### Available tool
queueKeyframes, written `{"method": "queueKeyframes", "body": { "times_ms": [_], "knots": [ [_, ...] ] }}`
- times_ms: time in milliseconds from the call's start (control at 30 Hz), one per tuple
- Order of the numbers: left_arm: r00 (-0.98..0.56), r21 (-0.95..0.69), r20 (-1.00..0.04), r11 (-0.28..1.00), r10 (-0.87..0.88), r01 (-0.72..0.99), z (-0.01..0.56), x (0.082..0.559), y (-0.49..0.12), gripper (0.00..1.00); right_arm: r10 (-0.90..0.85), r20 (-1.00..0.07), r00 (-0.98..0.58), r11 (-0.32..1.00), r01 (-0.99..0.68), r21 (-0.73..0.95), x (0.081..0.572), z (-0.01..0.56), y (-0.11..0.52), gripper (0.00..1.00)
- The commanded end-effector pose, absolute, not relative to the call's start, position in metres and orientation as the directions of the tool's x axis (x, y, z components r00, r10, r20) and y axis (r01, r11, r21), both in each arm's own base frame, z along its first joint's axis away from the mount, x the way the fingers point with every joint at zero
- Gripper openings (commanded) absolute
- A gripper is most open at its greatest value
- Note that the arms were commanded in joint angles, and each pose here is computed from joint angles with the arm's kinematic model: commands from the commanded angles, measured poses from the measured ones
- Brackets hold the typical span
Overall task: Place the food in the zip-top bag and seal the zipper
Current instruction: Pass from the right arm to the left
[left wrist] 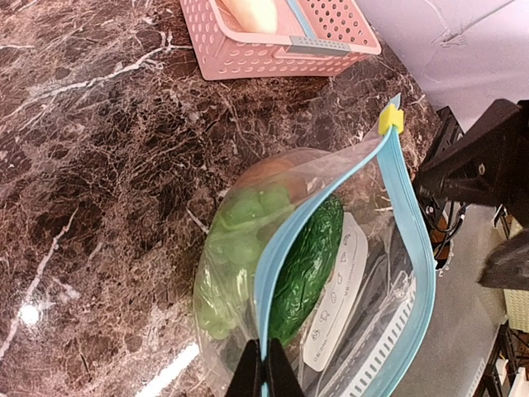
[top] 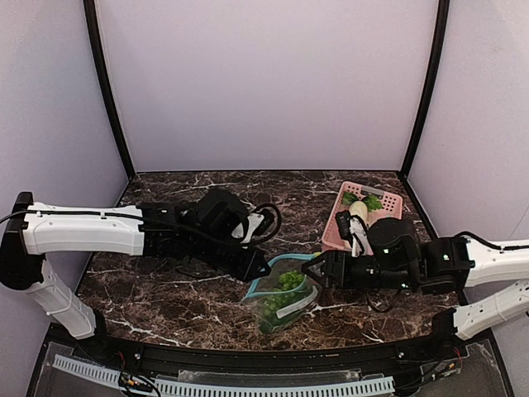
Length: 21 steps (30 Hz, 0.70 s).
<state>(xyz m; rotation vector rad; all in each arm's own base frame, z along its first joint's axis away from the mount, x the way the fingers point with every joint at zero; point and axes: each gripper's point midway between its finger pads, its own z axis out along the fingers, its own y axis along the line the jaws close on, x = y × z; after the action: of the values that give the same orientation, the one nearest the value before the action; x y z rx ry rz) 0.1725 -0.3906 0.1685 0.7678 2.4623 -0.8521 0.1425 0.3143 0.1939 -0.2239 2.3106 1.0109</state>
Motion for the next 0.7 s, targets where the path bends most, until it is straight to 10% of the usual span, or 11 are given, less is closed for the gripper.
{"method": "queueKeyframes", "body": {
  "times_ms": [0,667],
  "knots": [
    [-0.724,-0.426,-0.565,0.612,0.396,0.667,0.175,0.163,-0.385,0.01,0.144,-0.626,-0.766,0.656,-0.399,0.640,0.146,0.216,0.297,0.69],
    [-0.682,-0.503,-0.573,0.463,0.454,0.730,0.178,0.140,-0.389,0.01,0.050,-0.764,-0.644,0.446,-0.670,0.594,0.154,0.197,0.258,0.64]
  ]
}}
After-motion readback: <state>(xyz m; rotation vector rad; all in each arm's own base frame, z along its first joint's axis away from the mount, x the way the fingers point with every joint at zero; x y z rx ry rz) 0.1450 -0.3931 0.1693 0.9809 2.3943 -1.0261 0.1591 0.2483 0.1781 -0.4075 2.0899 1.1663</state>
